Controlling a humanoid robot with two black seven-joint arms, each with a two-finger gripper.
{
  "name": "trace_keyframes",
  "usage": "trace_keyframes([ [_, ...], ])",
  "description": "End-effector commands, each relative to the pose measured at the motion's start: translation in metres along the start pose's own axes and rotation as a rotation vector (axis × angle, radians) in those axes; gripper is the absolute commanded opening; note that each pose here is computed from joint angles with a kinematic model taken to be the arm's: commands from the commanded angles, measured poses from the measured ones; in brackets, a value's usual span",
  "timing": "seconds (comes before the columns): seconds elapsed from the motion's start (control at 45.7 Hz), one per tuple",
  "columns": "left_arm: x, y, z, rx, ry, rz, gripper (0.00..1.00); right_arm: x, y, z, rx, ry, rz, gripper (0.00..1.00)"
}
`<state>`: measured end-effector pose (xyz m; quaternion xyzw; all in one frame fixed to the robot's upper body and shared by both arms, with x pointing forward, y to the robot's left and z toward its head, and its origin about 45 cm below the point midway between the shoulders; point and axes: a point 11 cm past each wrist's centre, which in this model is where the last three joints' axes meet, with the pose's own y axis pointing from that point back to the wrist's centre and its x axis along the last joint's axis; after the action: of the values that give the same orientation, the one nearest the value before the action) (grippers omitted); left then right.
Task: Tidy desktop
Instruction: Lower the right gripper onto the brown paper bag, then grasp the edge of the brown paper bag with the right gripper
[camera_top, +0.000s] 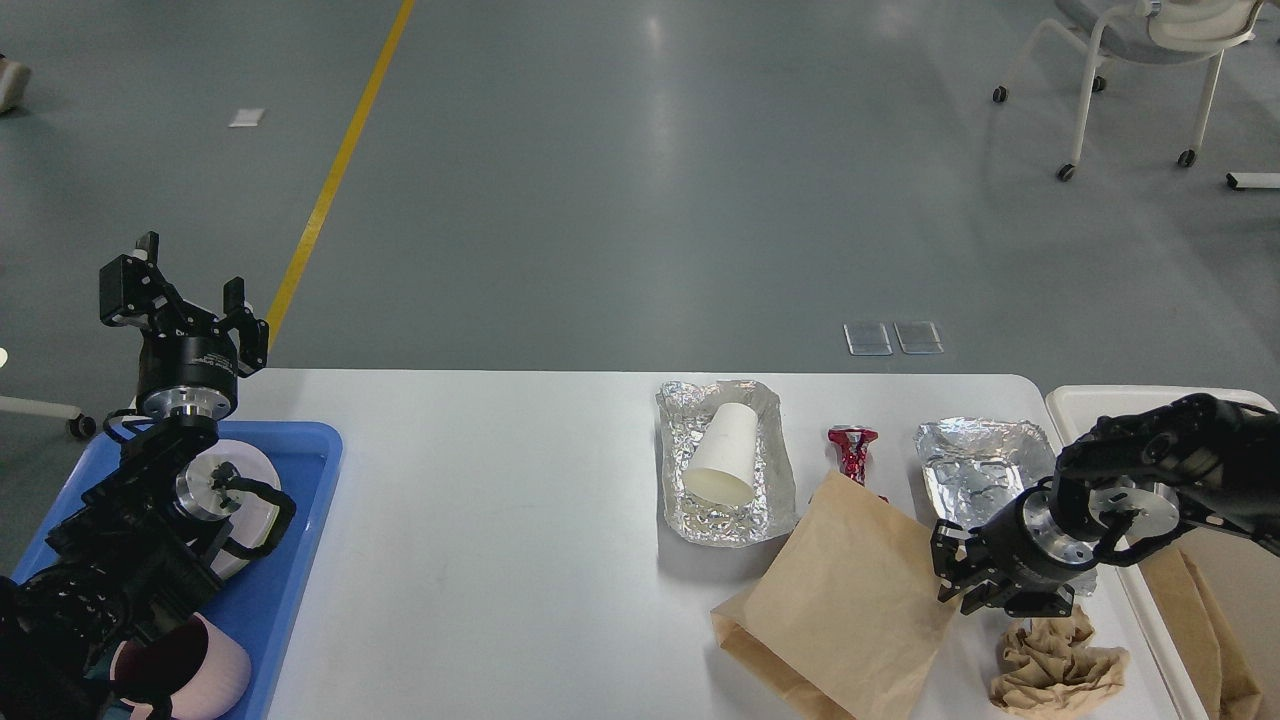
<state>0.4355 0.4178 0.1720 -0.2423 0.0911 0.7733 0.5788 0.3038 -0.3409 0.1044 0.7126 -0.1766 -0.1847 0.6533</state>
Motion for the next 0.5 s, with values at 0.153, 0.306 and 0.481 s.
trace_keyframes([
  [0.153,0.000,0.000,0.000,0.000,0.000,0.000,0.97,-0.002,0.000,0.006,-0.022,0.007,-0.021,0.00],
  [0.306,0.000,0.000,0.000,0.000,0.000,0.000,0.97,0.000,0.003,0.008,-0.030,0.009,-0.018,0.03],
  [0.481,0.000,0.000,0.000,0.000,0.000,0.000,0.97,0.006,0.011,0.008,-0.011,-0.009,0.000,0.46],
])
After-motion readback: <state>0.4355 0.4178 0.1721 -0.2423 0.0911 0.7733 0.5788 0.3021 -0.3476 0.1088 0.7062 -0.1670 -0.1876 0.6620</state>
